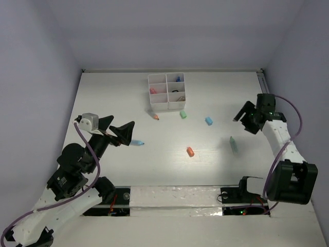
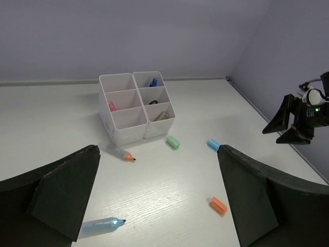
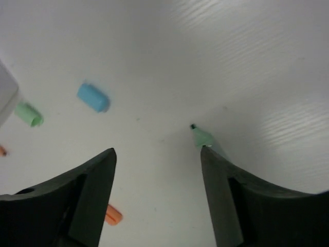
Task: Sort the stationery into containers
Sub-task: Pick up the pen from the center of the board.
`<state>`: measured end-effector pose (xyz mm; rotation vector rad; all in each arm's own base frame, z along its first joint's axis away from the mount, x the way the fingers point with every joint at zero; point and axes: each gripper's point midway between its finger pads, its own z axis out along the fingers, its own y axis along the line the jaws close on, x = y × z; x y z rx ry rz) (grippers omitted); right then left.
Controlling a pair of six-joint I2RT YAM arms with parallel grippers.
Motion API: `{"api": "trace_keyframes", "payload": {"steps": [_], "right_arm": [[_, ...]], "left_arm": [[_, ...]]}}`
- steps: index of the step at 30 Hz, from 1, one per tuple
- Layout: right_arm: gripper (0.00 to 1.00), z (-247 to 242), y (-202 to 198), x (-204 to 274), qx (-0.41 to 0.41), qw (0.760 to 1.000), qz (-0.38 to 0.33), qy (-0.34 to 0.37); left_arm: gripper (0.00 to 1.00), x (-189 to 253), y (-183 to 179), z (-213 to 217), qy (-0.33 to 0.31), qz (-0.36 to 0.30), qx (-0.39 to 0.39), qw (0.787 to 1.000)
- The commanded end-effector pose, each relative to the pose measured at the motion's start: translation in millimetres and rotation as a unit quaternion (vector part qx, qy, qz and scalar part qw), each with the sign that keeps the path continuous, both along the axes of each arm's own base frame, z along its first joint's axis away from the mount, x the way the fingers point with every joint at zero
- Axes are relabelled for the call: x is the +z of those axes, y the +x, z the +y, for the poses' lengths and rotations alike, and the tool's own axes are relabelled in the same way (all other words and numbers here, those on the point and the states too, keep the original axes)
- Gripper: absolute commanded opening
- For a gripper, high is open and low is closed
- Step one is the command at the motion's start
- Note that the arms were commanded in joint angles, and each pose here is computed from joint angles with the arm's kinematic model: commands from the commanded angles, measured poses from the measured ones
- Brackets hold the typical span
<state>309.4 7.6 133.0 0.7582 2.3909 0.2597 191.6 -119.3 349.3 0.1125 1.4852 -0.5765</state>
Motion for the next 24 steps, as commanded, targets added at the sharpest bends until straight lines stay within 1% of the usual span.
{"api": "trace_keyframes", "payload": {"steps": [1,2,6,7,8,9,10,11,12,13,16,17,19,20,21,22,24], "right_arm": [[0.77,-27.4,-11.2,-13.9,-0.042,0.998,0.033,0.025],[0.78,-48.9,-14.0,-18.6,-0.072,0.996,0.041,0.024],[0.81,-79.2,-20.3,-22.5,-0.111,0.992,0.049,0.020],[0.82,-81.6,-21.3,-24.1,-0.114,0.992,0.055,0.015],[0.82,-76.2,-17.9,-22.2,-0.097,0.994,0.048,0.025],[0.79,-68.7,-11.5,-18.0,-0.075,0.996,0.031,0.042],[0.74,-53.9,-7.4,-14.1,-0.048,0.997,0.010,0.067],[0.73,-32.7,6.8,-1.7,-0.006,0.995,-0.034,0.099],[0.73,-16.4,11.2,2.4,0.024,0.994,-0.047,0.098],[0.75,17.7,18.8,8.6,0.080,0.993,-0.056,0.068],[0.79,73.0,28.3,22.6,0.161,0.984,-0.073,0.035],[0.79,103.9,32.1,36.6,0.202,0.974,-0.096,0.031],[0.78,124.8,34.7,53.2,0.226,0.966,-0.126,0.025],[0.78,143.2,32.2,70.2,0.250,0.955,-0.155,0.026],[0.77,149.0,30.4,77.6,0.264,0.950,-0.168,0.022],[0.73,156.8,27.5,83.9,0.277,0.944,-0.179,0.021],[0.66,179.9,15.3,90.2,0.321,0.927,-0.193,0.029]], "left_arm": [[0.99,29.6,-9.7,9.5,-0.041,-0.031,-0.003,0.999],[0.99,30.6,-10.5,12.8,-0.044,-0.033,0.001,0.998],[0.99,33.6,-12.5,17.4,-0.055,-0.036,0.006,0.998],[0.99,33.8,-11.9,19.0,-0.054,-0.037,0.010,0.998],[0.99,32.7,-10.8,19.8,-0.053,-0.034,0.014,0.998],[0.99,31.4,-10.0,21.8,-0.051,-0.031,0.020,0.998],[0.99,30.9,-7.6,27.4,-0.054,-0.028,0.037,0.997],[0.99,29.1,-5.6,30.2,-0.056,-0.024,0.048,0.997],[0.99,26.8,-3.5,33.0,-0.055,-0.020,0.058,0.997],[0.99,23.0,0.5,37.7,-0.056,-0.011,0.077,0.995],[0.99,15.5,7.7,44.9,-0.052,0.002,0.109,0.993],[0.99,13.3,9.8,46.1,-0.050,0.007,0.117,0.992],[0.99,8.3,13.3,53.0,-0.050,0.017,0.142,0.988],[0.99,4.4,16.6,54.7,-0.047,0.026,0.154,0.987],[0.99,-1.9,18.1,58.2,-0.039,0.038,0.167,0.984],[0.99,-2.9,20.0,64.6,-0.045,0.046,0.189,0.980],[0.99,-17.5,25.3,67.3,-0.029,0.075,0.213,0.974]]}}
